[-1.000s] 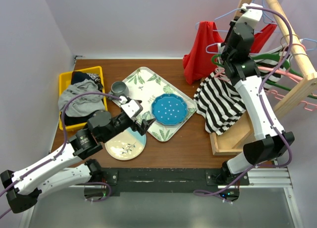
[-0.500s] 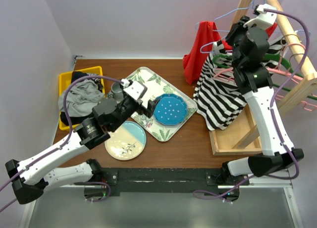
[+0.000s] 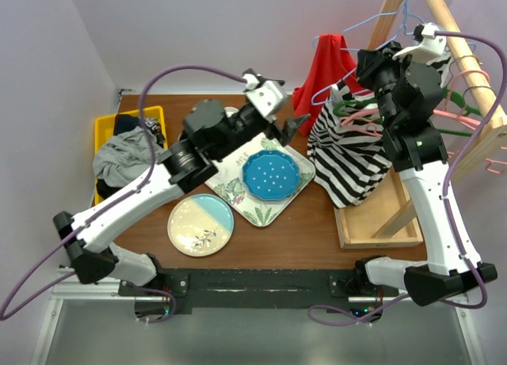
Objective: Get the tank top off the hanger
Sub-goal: Pick up the hanger from the clothesline.
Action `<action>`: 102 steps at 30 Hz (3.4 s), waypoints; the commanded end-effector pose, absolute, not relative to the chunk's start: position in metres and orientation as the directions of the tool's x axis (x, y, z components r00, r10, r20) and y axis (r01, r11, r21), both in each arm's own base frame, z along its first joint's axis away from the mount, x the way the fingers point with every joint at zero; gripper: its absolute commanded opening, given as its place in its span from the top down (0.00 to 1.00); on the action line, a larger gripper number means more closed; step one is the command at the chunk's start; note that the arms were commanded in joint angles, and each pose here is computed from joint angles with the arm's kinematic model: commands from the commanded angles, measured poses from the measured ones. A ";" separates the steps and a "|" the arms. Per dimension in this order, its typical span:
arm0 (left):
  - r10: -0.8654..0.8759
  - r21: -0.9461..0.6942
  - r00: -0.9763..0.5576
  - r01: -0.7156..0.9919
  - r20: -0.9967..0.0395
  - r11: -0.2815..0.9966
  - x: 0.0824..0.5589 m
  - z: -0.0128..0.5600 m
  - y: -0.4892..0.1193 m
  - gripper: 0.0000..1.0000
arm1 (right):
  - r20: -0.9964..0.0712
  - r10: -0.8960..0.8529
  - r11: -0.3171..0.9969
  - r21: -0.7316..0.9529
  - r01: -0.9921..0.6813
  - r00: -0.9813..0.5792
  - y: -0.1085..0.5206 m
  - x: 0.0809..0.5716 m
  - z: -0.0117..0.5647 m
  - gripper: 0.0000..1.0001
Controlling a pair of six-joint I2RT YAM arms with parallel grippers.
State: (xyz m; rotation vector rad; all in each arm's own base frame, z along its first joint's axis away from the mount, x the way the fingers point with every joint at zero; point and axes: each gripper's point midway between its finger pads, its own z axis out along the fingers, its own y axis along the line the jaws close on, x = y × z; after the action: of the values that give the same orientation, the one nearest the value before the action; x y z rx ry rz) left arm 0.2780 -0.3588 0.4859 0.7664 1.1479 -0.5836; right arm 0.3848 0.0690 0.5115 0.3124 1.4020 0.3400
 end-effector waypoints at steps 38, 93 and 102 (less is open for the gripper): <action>-0.180 0.137 0.266 0.841 -0.947 0.523 0.358 0.484 -0.401 1.00 | -0.838 0.520 0.834 0.458 -0.307 0.164 0.096 0.334 0.566 0.27; -0.171 -0.091 -0.018 0.899 -0.985 0.429 0.211 0.440 -0.276 1.00 | -0.954 0.289 0.665 0.139 -0.734 0.081 0.173 0.274 0.578 0.31; -0.192 -0.132 -0.059 0.908 -0.980 0.396 0.206 0.436 -0.280 1.00 | -0.938 0.342 0.629 0.181 -0.756 0.060 0.179 0.274 0.568 0.40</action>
State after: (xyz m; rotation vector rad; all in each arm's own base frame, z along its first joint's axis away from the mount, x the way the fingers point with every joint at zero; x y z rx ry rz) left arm 0.2132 -0.2812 0.4140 0.7470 1.3970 -0.9904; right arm 0.2922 0.1728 0.5487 -0.3733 1.3439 0.8066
